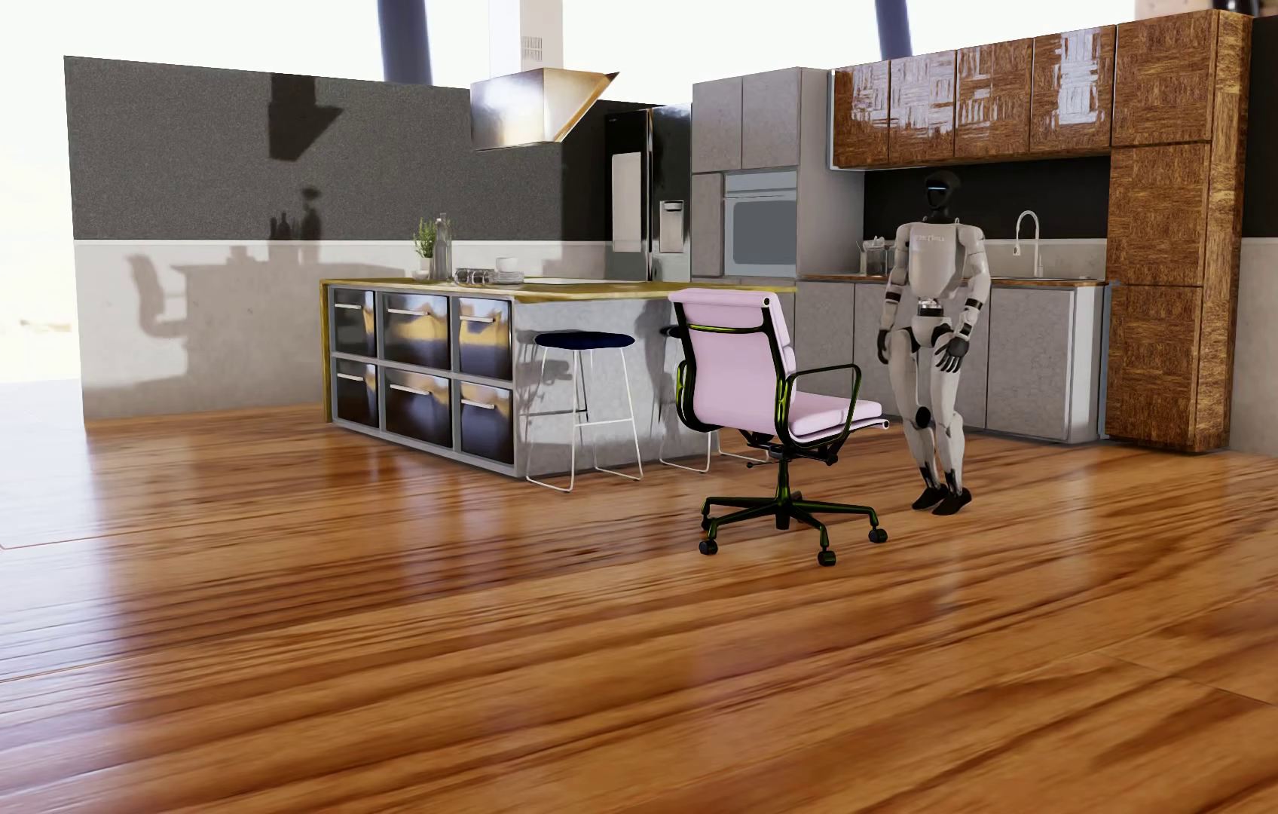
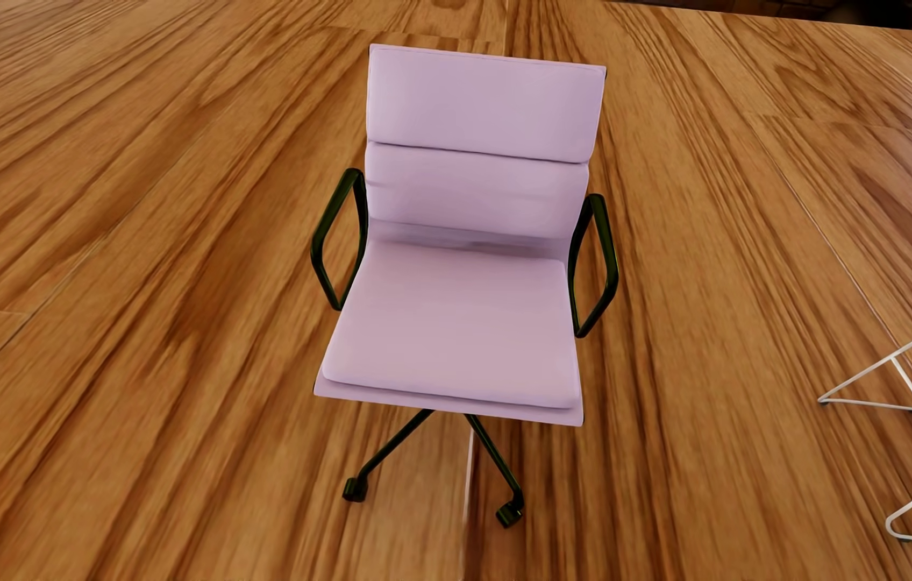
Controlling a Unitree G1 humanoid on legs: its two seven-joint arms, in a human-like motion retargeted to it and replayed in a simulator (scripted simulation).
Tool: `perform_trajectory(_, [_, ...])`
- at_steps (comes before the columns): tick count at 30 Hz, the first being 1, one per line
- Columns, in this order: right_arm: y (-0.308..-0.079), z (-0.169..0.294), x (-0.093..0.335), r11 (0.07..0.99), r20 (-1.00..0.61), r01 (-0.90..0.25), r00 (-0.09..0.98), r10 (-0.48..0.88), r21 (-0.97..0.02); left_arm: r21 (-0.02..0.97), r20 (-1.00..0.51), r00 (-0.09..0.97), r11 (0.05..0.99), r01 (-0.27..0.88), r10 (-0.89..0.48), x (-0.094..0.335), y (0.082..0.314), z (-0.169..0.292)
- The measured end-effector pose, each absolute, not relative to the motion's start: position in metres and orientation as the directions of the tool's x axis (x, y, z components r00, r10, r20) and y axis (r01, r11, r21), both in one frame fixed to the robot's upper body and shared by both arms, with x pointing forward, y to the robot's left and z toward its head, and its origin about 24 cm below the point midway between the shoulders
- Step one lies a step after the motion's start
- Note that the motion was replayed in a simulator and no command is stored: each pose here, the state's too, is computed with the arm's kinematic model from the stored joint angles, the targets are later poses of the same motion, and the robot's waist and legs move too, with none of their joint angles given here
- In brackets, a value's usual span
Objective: Stand still
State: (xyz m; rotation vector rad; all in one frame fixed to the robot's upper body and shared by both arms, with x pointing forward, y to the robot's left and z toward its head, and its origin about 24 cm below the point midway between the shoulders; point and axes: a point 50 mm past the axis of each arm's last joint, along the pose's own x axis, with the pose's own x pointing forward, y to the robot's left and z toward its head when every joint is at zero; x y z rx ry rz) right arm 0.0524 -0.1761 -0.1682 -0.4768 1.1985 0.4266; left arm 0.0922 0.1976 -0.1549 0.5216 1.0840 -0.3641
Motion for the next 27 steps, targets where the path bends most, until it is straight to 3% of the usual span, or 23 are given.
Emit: perform_trajectory(27, [-0.1784,-0.168,0.0512,0.848,-0.949,-0.515,0.312,0.05,-0.125,0.218,-0.903,0.428,0.835,0.505,-0.024,0.0904,0.1977,-0.1552])
